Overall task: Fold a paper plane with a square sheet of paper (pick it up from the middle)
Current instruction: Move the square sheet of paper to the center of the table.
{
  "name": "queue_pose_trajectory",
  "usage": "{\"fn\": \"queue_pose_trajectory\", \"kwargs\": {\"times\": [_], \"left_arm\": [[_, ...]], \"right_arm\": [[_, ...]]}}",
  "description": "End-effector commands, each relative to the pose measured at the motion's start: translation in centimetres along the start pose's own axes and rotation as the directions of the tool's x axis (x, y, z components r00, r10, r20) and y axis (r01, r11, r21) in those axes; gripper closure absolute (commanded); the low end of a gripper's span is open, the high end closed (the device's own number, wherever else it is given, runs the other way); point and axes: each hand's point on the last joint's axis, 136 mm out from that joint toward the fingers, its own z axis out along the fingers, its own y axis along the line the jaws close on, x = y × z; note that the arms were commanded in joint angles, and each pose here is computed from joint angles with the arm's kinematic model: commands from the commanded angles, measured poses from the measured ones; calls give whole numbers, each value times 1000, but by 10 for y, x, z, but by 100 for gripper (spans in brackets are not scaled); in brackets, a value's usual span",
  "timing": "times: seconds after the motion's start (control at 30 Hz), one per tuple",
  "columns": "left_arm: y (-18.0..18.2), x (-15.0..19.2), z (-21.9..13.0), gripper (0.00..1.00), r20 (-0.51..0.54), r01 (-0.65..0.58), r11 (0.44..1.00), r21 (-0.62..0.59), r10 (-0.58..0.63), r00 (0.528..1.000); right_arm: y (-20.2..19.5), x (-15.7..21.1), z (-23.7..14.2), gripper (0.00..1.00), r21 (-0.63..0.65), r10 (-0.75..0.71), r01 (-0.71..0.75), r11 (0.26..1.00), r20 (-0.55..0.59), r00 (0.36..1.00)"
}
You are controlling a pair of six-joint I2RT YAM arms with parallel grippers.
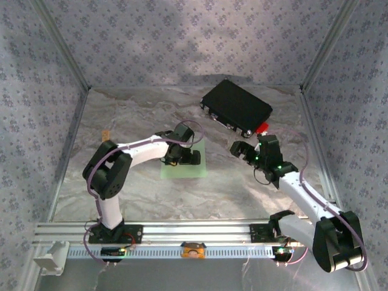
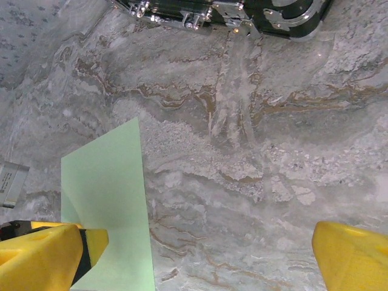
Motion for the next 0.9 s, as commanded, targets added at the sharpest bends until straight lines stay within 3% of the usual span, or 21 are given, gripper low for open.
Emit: {"fn": "queue_pose_trajectory", "kwargs": {"times": [0.0, 0.17, 0.43, 0.87], "left_arm": [[9, -7, -10, 1, 7, 39, 996, -84, -39, 999], [11, -16, -15, 0, 12, 80, 987, -137, -80, 997], [11, -13, -4, 0, -68, 108, 975, -192, -123, 990], [19, -13, 1, 0, -65, 121, 962, -243, -141, 988]], "right_arm": [[-5, 3, -1, 1, 5, 33, -32, 999, -16, 999], [-1, 4, 5, 1, -9, 40, -40, 999, -49, 998], [4, 8, 12, 1, -20, 41, -43, 999, -99, 994], [2, 11, 15, 1, -7, 46, -47, 999, -112, 993]]}}
